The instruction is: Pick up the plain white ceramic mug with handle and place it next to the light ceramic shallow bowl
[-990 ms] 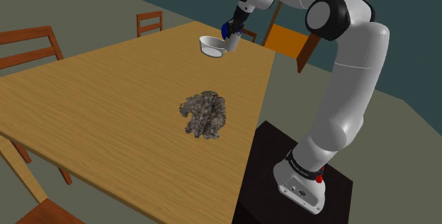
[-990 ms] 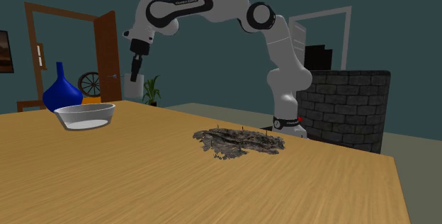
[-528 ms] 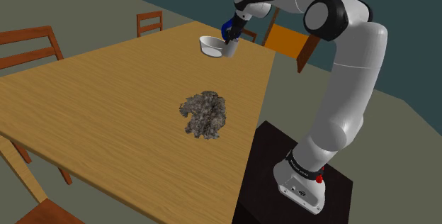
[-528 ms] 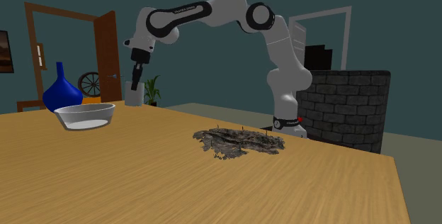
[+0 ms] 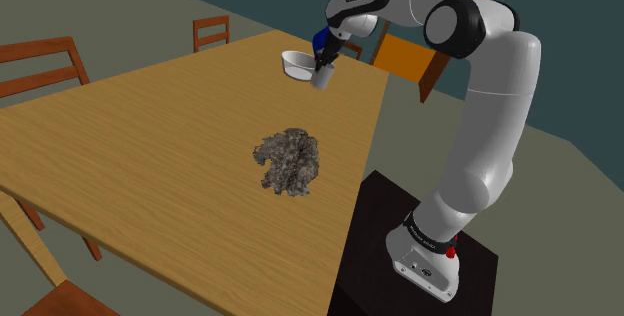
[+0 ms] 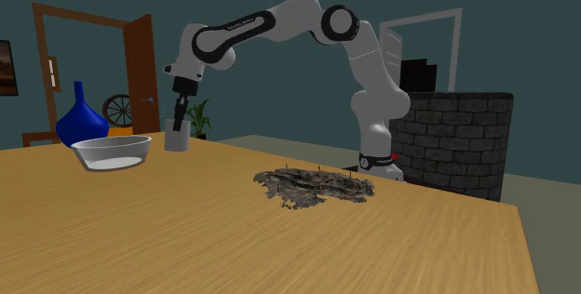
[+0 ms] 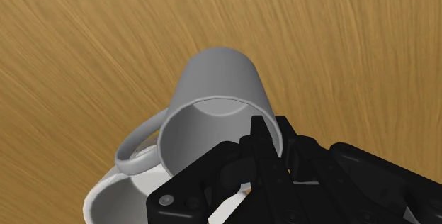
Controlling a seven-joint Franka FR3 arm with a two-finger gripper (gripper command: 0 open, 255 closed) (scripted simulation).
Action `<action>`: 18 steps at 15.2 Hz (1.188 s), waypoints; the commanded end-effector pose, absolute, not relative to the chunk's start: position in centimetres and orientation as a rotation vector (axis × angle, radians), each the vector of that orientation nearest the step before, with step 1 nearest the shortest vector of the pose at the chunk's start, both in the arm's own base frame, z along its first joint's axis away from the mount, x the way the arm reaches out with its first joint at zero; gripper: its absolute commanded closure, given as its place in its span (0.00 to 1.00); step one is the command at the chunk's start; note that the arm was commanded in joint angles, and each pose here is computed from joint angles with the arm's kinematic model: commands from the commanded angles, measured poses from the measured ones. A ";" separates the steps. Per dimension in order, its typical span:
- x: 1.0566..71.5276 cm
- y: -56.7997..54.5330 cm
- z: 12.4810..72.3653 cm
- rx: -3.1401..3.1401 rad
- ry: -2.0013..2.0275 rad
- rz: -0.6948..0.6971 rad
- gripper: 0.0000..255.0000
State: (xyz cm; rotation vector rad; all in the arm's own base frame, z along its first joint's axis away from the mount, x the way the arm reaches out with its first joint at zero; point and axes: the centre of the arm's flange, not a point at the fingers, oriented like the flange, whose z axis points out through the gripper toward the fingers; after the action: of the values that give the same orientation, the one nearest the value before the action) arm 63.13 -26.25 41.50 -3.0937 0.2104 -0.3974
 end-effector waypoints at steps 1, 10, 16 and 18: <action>63.1 -26.2 40.4 -3.094 0.211 -0.398 1.00; 63.1 -26.2 38.1 -3.094 0.211 -0.398 1.00; 63.1 -26.2 38.1 -3.094 0.211 -0.398 0.00; 63.1 -26.2 38.1 -3.094 0.211 -0.398 0.00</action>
State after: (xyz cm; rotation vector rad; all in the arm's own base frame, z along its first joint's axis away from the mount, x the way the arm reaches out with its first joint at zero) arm 63.12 -26.22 38.09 -3.0938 0.2106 -0.3983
